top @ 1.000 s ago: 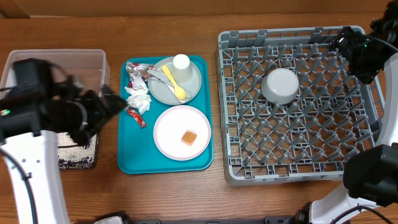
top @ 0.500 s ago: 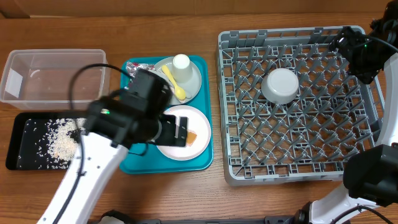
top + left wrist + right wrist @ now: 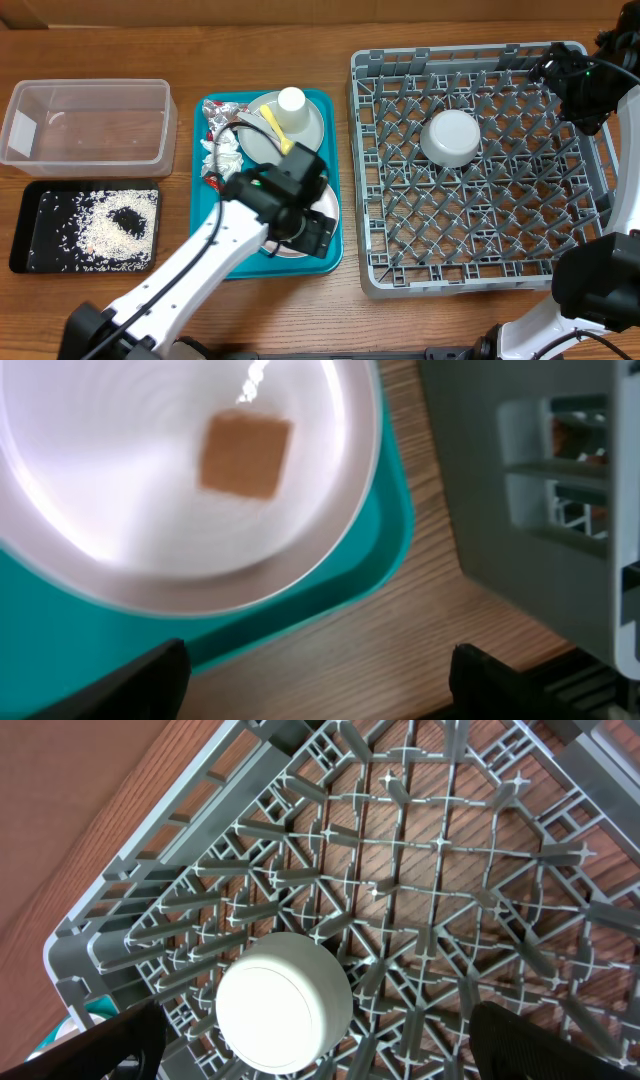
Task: Sort waste into correct bins and load items into the dishwasher rack
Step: 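Reach the left gripper to the pink plate with the tofu cube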
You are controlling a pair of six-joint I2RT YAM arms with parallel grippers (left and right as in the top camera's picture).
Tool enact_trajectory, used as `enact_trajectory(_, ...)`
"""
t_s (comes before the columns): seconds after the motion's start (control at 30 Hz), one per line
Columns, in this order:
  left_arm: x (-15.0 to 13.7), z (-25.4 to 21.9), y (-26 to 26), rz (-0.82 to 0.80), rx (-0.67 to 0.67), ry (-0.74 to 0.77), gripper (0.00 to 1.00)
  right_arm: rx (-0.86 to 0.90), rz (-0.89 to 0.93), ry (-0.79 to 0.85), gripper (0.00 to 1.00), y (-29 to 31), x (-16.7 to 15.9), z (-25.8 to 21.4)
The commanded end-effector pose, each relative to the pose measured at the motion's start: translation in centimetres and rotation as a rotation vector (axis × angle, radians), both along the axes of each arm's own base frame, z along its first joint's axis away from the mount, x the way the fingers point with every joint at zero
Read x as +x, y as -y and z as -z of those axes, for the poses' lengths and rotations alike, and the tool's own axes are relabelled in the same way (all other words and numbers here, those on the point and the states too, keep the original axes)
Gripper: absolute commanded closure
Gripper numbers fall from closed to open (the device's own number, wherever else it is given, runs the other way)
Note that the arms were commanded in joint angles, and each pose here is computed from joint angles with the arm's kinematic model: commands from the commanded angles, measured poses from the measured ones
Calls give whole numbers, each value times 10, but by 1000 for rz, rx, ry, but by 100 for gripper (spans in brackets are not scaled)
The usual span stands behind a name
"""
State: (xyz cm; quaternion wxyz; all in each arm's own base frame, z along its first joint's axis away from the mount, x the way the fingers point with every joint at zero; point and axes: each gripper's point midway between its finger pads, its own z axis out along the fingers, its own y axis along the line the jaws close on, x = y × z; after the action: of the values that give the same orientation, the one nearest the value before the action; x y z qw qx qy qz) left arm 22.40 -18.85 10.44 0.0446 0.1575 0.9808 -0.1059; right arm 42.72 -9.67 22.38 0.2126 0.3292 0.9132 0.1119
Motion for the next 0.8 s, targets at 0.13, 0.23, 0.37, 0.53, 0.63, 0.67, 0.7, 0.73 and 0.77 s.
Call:
enact_trajectory(0.13,0,40,35,264,68,37,14,-8,8,40,0,1,1,-15)
enact_trajectory(0.23,-3,55,36,266,102,8,11,-8,8,40,0,1,1,-15)
enact_trajectory(0.37,-6,69,33,268,132,-35,14,-8,8,40,0,1,1,-15)
enact_trajectory(0.53,-7,77,32,269,147,-55,19,-8,8,40,0,1,1,-15)
enact_trajectory(0.63,-8,77,32,270,147,-56,25,-8,8,40,0,1,1,-15)
enact_trajectory(0.67,-8,77,32,273,147,-56,27,-8,8,40,0,1,1,-15)
enact_trajectory(0.7,-8,77,32,273,148,-56,27,-8,8,40,0,1,1,-15)
enact_trajectory(0.73,-8,77,32,274,148,-57,29,-8,8,40,0,1,1,-15)
enact_trajectory(0.77,-8,78,32,276,149,-58,31,-8,8,40,0,1,1,-15)
